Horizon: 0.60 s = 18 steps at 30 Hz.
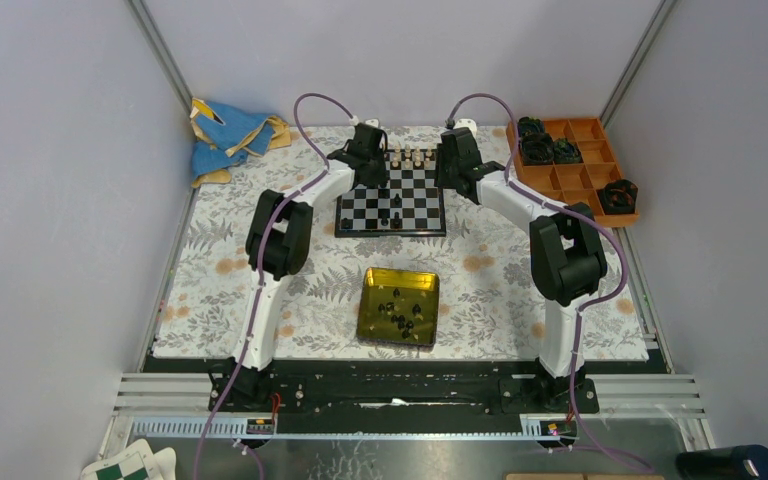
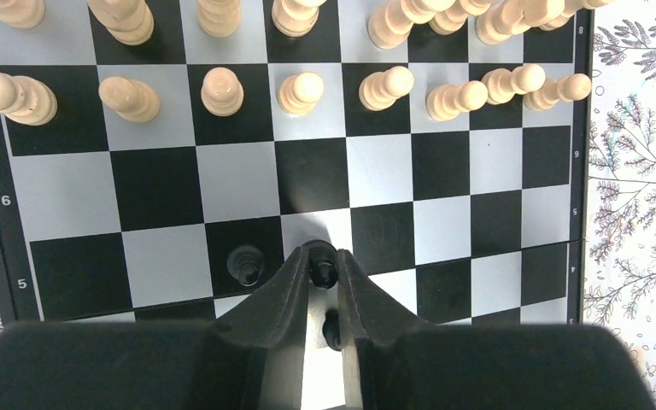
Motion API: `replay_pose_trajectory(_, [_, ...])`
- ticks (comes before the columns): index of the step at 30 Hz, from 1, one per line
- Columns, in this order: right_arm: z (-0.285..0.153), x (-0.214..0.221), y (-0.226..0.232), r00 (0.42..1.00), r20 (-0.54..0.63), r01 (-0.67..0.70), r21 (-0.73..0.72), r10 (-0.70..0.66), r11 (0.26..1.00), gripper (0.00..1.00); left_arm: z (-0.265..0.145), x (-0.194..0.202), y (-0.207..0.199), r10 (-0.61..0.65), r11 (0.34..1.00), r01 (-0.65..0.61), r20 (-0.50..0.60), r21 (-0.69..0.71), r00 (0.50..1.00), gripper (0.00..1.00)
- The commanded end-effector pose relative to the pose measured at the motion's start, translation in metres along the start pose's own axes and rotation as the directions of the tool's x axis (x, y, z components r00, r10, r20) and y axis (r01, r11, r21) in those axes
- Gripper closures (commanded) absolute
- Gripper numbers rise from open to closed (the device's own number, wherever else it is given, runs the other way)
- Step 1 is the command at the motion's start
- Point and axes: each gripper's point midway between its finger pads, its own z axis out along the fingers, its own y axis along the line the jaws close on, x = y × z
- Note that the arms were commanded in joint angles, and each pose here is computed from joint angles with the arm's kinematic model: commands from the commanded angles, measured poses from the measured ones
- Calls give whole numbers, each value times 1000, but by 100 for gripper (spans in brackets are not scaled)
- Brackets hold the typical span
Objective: Set up the chess pieces on the board
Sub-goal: Pick up the chess piece from the chessboard.
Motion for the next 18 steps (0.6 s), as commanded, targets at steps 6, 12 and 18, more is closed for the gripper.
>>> replay_pose_trajectory(6, [-16,-31,3,996,87,-34,-20,36,999,55,1,-5,-2,30,1000,-29,15,-11,999,83])
replay_pose_trajectory(12, [-18,-31,2,996,89,-29,-14,30,999,56,-4,-10,-4,29,1000,-29,29,-11,999,86])
replay_pose_trajectory(18, [-20,-35,1,995,99,-27,-11,28,1000,56,-16,-26,-11,43,999,-43,69,-6,997,88])
